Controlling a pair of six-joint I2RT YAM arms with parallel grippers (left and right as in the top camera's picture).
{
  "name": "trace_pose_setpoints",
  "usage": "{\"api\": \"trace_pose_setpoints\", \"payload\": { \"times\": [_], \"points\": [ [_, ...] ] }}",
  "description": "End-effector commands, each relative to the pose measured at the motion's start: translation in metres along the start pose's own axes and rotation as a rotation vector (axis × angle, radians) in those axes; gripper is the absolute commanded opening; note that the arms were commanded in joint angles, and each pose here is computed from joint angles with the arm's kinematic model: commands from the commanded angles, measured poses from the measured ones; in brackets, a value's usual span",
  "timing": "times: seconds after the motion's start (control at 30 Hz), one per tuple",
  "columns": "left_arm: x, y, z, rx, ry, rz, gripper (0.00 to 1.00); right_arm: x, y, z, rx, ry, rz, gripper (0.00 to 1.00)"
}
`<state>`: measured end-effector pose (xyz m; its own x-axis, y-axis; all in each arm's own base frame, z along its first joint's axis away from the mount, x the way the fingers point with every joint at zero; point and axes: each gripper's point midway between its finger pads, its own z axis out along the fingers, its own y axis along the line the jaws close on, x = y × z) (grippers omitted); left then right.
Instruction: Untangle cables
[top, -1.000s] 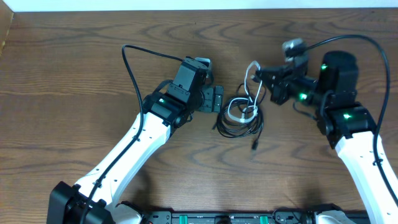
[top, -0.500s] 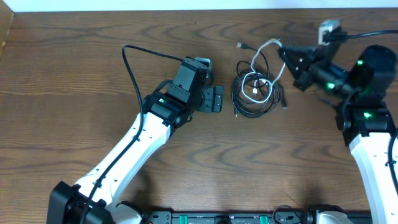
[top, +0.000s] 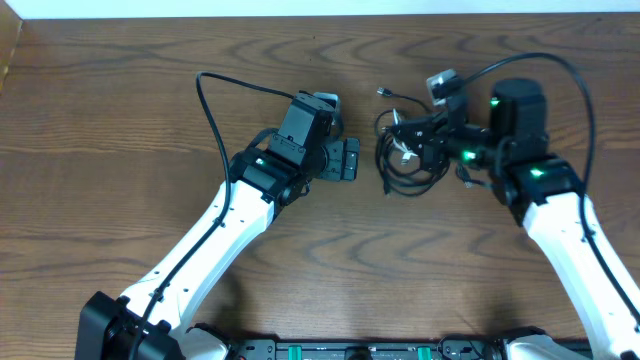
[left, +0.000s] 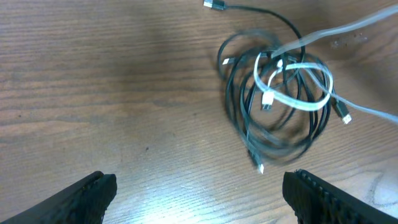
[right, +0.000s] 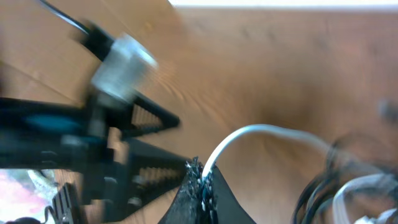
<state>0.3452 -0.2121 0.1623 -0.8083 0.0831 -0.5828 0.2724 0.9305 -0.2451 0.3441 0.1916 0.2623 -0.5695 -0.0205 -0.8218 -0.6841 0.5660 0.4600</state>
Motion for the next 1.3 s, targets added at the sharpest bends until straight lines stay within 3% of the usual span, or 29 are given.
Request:
{"api": "trace_pose_setpoints", "payload": {
  "times": [0.0, 0.1, 0.17, 0.2, 0.3, 0.4, 0.47, 0.6, 0.7, 0.83, 0.93, 1.17, 1.27],
  "points": [
    [-0.001, 0.003, 0.001, -0.021, -0.001, 0.017, 0.92, -0.053, 0.040, -0.041, -0.078, -0.151, -0.190, 0.01],
    [-0.001, 0.003, 0.001, -0.021, -0.002, 0.017, 0.92, -0.063, 0.021, -0.058, 0.067, -0.197, -0.184, 0.01],
    [-0.001, 0.003, 0.001, -0.020, -0.002, 0.017, 0.92, -0.042, -0.011, -0.053, 0.224, -0.128, -0.083, 0.01],
    [-0.001, 0.003, 0.001, -0.020, -0.002, 0.017, 0.92, -0.011, -0.035, -0.043, 0.327, -0.030, -0.001, 0.01],
    [-0.001, 0.003, 0.001, -0.021, -0.002, 0.017, 0.92, 0.041, -0.047, -0.014, 0.338, 0.143, 0.084, 0.01],
    [-0.001, 0.003, 0.001, -0.020, -0.002, 0.017, 0.92, 0.054, -0.047, 0.002, 0.314, 0.195, 0.095, 0.01],
    [-0.001, 0.003, 0.001, -0.021, -0.002, 0.017, 0.92, 0.036, -0.042, -0.001, 0.295, 0.150, 0.073, 0.01],
    [-0.001, 0.003, 0.001, -0.021, -0.002, 0.017, 0.92, -0.036, -0.017, -0.034, 0.250, -0.015, -0.066, 0.01],
    [-0.001, 0.003, 0.001, -0.021, -0.002, 0.017, 0.92, -0.094, -0.012, -0.086, 0.355, -0.179, -0.145, 0.01],
    [-0.001, 0.003, 0.001, -0.021, -0.002, 0.017, 0.92, -0.119, -0.036, -0.142, 0.585, -0.288, -0.149, 0.01],
    [-0.001, 0.003, 0.001, -0.021, -0.002, 0.017, 0.92, -0.095, -0.063, -0.150, 0.683, -0.218, -0.044, 0.01],
    [-0.002, 0.003, 0.001, -0.019, -0.006, 0.017, 0.92, 0.023, -0.109, -0.087, 0.585, 0.137, 0.258, 0.01],
    [-0.002, 0.003, 0.001, -0.019, -0.005, 0.017, 0.92, 0.063, -0.108, -0.053, 0.448, 0.247, 0.352, 0.15]
  ]
}}
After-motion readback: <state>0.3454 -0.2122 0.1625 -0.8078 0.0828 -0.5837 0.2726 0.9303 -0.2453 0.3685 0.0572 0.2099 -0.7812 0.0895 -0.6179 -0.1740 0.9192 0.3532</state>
